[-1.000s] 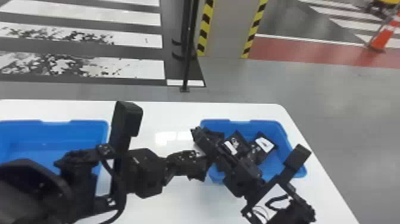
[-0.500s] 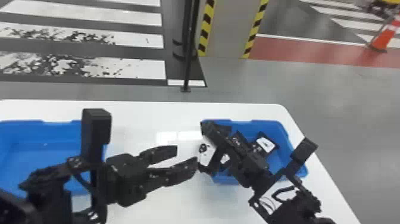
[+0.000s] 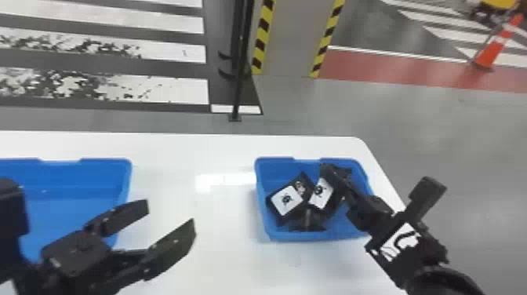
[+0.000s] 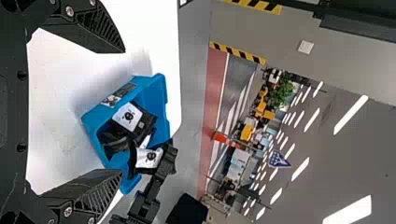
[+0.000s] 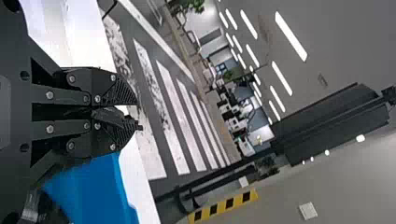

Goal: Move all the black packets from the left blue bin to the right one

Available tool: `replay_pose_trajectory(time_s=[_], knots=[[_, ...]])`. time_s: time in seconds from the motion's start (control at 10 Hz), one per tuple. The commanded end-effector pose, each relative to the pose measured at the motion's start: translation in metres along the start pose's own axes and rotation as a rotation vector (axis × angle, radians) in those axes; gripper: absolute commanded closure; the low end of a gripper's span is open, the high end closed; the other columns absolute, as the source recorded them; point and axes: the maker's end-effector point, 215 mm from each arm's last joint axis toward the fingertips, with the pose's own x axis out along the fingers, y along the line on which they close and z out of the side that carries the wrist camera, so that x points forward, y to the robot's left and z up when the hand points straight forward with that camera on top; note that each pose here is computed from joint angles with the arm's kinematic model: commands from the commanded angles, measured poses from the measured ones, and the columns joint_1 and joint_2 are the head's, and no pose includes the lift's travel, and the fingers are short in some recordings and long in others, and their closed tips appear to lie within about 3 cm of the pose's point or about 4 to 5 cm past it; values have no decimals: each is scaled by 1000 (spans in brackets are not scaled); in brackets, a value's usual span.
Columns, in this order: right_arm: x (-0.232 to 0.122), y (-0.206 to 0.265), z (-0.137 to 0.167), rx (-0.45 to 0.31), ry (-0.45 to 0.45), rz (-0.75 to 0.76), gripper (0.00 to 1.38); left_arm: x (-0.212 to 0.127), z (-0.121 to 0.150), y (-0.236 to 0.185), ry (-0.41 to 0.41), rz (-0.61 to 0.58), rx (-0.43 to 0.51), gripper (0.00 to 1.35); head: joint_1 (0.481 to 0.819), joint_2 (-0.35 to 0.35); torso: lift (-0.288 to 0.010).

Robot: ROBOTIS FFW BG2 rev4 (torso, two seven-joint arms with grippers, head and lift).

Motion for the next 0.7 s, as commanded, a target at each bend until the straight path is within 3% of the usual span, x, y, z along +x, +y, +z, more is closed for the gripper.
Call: replay_pose_trajectory(time_s=[0.0, 0.2, 0.3, 0.4, 0.6], knots=[[-2, -37, -11, -9, 30, -64, 1082, -24, -11, 18, -4, 71, -24, 130, 695, -279, -140], [2, -48, -15, -42, 53, -72, 610, -49, -17, 42, -20, 154, -41, 131, 695, -289, -140], [1, -48, -2, -80, 12, -75, 358, -55, -14, 46, -32, 167, -28, 131, 695, -272, -140], [-12, -44, 10, -146, -16, -89, 211, -66, -8, 51, -53, 194, -2, 131, 695, -267, -140], [-58, -25, 32, -271, -60, -144, 124, -93, -4, 72, -94, 279, 28, 131, 695, -256, -140]])
